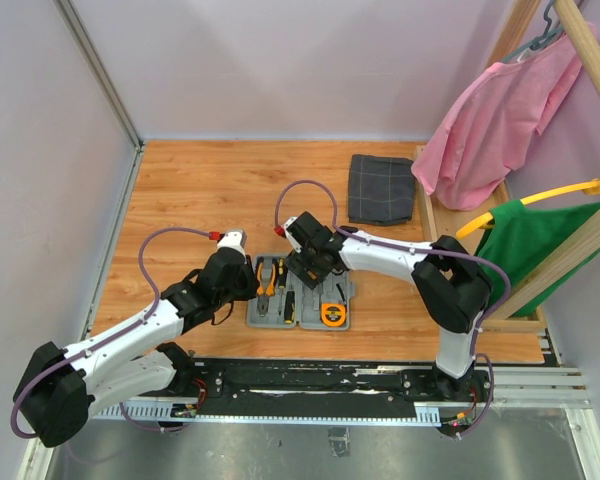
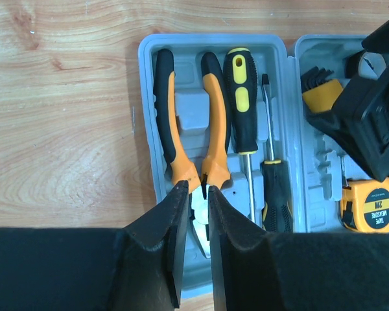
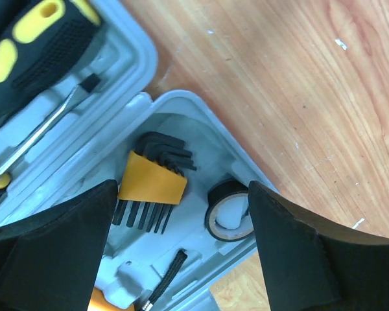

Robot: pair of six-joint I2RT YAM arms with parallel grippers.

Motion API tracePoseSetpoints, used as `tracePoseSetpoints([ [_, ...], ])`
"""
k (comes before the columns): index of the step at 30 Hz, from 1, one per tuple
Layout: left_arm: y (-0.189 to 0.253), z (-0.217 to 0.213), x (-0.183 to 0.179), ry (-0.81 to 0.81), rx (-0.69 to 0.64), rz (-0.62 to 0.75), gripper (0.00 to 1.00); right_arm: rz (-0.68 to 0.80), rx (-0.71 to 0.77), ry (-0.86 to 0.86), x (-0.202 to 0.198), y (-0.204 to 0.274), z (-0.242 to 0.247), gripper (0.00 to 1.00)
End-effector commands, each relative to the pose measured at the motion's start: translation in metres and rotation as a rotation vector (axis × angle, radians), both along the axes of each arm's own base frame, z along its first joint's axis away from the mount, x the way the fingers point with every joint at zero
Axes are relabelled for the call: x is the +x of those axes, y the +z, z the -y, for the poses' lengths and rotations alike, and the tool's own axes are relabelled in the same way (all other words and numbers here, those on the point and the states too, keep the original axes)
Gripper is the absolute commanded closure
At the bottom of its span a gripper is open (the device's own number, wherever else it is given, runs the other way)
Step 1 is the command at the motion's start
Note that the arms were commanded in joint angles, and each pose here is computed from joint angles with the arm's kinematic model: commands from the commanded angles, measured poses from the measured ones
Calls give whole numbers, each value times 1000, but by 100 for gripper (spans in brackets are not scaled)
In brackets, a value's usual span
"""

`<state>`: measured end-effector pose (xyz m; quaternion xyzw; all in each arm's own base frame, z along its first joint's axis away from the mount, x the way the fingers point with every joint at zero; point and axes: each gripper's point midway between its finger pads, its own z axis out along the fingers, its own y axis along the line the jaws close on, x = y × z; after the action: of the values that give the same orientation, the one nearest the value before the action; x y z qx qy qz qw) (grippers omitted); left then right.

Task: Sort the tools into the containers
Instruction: Adjust the engineering item in the storage box.

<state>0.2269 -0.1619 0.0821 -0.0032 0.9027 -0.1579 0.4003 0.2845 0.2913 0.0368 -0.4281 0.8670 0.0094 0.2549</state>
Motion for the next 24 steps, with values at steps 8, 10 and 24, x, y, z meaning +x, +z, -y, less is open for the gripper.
tracePoseSetpoints([
  [8, 6, 1, 5, 11, -12, 10, 77, -52, 160, -153, 7, 11, -11, 30],
  [10, 5, 1, 5, 10, -13, 7, 77, -69, 185, -158, 4, 13, -15, 32],
  [24, 6, 6, 5, -4, -26, 6, 77, -244, 313, -200, -11, 13, -11, 33],
])
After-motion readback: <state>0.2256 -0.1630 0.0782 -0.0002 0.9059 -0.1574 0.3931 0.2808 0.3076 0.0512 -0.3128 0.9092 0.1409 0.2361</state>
